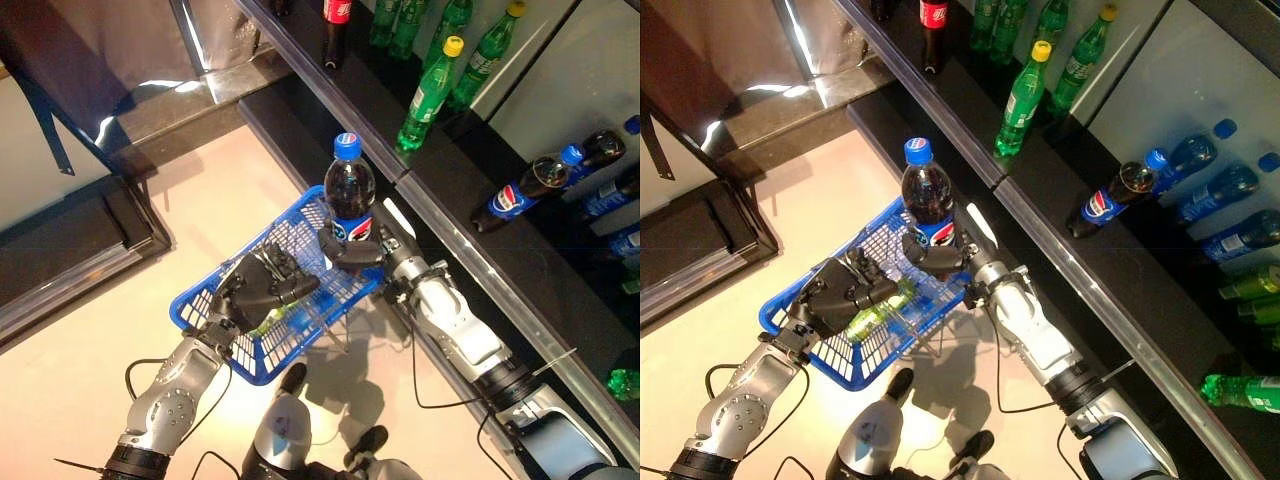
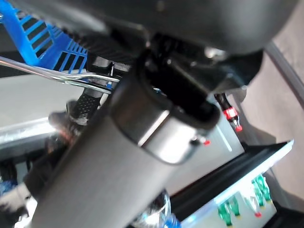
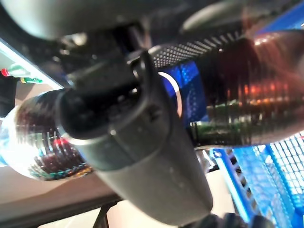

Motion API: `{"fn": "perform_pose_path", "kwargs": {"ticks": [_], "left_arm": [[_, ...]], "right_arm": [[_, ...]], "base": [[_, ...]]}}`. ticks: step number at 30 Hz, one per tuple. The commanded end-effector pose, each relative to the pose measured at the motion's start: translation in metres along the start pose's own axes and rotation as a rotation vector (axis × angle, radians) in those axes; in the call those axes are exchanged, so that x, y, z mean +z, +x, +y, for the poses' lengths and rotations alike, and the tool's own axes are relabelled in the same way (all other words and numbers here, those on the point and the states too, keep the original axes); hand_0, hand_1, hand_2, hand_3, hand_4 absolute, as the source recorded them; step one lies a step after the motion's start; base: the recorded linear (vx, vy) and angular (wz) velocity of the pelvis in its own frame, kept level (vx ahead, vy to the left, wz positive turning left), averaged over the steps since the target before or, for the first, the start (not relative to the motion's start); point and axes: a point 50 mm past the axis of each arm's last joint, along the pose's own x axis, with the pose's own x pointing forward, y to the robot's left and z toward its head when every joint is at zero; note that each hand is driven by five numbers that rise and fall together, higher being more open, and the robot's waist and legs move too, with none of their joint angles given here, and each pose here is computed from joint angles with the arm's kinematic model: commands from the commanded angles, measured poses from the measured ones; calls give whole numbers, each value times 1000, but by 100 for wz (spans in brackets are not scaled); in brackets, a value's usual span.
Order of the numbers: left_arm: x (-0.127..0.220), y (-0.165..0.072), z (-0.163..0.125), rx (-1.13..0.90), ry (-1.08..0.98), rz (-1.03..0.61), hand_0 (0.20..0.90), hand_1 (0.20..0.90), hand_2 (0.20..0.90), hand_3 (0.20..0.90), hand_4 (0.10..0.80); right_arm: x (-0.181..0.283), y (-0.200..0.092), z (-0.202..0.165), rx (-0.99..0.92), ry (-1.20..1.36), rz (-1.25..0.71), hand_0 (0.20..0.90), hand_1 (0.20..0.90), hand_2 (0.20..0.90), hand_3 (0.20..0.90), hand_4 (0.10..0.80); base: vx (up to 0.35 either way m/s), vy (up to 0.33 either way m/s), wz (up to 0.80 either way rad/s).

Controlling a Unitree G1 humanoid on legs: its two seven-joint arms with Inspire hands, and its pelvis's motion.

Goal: Pick up the drink and place into the basket.

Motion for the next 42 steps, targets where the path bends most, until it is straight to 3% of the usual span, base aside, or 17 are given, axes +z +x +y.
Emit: {"fn": "perform_pose_path", "kwargs": {"ticks": [1,11,28,35,42], "left_arm": [[58,9,-103,-685,-28,-400,300,300,300,200,100],[62,7,-122,-805,-42,-430,300,300,300,200,100],[71,-1,-131,-904,-38,-458,300,300,300,200,100],[71,-4,-135,-960,-37,-448,300,300,300,200,100],[66,-4,-140,-1034,-23,-397,300,300,300,200,100]], "right_arm": [[18,-1,41,102,82,-162,300,300,300,200,100],[-3,0,55,134,-3,-85,300,300,300,200,100],[-55,-13,46,72,-259,128,300,300,300,200,100],[-70,-13,39,74,-465,213,300,300,300,200,100],[-61,-1,33,128,-685,170,300,300,300,200,100]], "base": [[0,0,0],[0,0,0],[-1,-2,2],[0,0,0],[0,0,0]]}}
